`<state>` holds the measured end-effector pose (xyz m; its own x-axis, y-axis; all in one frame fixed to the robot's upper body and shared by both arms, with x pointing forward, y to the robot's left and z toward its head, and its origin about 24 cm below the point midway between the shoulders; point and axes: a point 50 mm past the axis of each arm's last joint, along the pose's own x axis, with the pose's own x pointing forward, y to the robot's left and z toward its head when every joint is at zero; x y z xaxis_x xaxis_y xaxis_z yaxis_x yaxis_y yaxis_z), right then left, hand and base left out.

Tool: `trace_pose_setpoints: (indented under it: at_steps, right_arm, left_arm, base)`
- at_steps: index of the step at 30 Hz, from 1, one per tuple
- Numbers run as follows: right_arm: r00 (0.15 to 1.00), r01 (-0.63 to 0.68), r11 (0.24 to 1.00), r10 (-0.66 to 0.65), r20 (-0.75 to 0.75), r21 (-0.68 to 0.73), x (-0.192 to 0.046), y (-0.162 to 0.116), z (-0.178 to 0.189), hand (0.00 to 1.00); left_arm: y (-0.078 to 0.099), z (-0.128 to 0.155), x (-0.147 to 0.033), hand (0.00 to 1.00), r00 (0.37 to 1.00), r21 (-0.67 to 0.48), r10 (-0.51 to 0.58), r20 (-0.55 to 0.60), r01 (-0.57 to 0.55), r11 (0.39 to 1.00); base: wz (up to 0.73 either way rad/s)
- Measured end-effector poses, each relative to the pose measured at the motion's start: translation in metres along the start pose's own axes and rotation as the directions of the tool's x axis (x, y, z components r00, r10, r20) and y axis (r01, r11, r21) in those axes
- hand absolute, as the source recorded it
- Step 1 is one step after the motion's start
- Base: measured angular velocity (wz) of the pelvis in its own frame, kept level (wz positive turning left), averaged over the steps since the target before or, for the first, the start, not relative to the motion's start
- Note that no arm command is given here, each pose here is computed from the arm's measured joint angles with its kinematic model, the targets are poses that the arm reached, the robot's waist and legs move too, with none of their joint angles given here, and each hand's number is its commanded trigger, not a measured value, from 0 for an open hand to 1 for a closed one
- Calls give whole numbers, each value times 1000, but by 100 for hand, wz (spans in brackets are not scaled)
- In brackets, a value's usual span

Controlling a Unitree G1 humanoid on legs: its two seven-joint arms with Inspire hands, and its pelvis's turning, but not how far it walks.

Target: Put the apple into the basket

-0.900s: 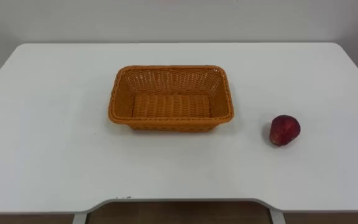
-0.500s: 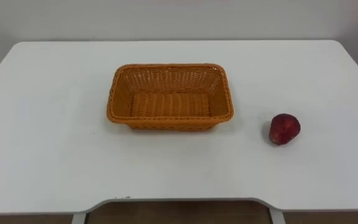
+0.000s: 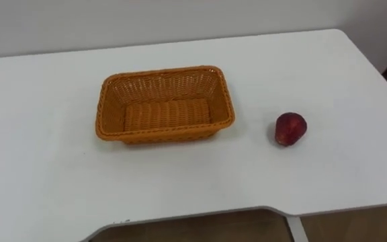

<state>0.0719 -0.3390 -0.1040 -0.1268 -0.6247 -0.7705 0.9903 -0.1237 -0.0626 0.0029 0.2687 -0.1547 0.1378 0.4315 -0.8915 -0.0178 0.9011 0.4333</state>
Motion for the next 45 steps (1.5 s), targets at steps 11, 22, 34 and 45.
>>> trace_pose_setpoints:
  at_steps: [11,22,34,45]
  right_arm:
    - [771,-55,993,-25,637,105,-83,54,97,0]
    - [383,-170,961,267,884,-217,-148,92,93,0]
    - [217,-382,671,733,644,-635,-179,119,45,0]
    - [92,-454,453,881,465,-768,-194,134,31,0]
  left_arm:
    - [1,7,0,0,998,15,8,63,-9,1000]
    - [-13,10,-2,0,995,95,-46,91,37,995]
    - [-20,12,-3,0,988,144,-103,112,86,986]
    - [-22,16,-3,0,980,157,-149,131,128,979]
  base:
    - [-1]
    - [-1]
    - [0]
    - [0]
